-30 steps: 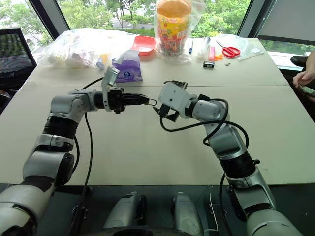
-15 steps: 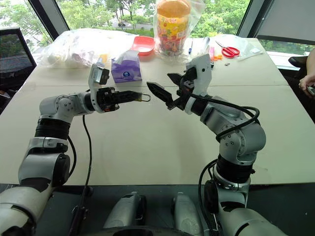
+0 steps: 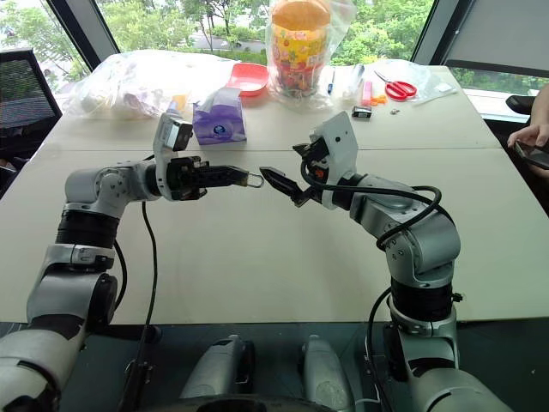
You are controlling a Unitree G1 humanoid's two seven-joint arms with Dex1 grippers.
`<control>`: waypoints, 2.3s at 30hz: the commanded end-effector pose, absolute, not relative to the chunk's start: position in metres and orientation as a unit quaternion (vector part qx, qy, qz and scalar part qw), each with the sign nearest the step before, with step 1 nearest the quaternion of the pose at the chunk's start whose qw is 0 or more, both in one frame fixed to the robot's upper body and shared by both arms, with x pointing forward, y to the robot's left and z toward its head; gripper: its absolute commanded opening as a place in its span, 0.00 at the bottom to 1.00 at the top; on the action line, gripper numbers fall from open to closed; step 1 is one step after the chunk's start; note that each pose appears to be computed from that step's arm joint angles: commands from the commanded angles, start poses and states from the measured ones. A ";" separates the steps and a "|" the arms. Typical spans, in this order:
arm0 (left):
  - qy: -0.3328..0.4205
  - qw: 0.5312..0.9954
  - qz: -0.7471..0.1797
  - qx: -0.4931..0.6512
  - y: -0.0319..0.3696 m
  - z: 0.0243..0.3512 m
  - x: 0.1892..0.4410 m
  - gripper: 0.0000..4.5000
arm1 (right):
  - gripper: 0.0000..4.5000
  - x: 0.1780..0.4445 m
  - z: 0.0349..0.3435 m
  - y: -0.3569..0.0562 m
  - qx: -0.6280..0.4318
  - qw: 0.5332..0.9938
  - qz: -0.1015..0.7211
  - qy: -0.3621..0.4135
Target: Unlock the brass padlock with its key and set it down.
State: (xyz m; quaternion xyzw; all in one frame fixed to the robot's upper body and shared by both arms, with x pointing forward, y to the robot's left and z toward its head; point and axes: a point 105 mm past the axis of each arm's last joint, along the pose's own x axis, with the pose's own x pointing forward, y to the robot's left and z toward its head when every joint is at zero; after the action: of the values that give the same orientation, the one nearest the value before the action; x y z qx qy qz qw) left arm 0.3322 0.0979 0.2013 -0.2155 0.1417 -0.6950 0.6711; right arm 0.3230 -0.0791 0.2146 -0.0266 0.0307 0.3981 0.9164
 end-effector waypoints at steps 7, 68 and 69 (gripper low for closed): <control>0.120 0.678 -0.702 -0.182 0.103 0.213 0.331 0.03 | 0.99 0.318 0.220 -0.076 -0.045 0.907 0.420 0.012; 0.168 0.717 -0.652 -0.181 0.084 0.172 0.342 0.03 | 0.99 0.331 0.186 -0.155 -0.177 0.919 0.342 0.080; 0.183 0.723 -0.637 -0.193 0.078 0.162 0.346 0.03 | 0.99 0.326 0.182 -0.168 -0.207 0.915 0.335 0.092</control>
State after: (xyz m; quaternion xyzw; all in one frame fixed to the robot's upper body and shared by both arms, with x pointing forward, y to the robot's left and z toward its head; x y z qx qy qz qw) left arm 0.3409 0.0833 0.1691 -0.1913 0.1734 -0.6534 0.7116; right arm 0.3296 -0.1615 0.1693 -0.1725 0.1196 0.3368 0.9179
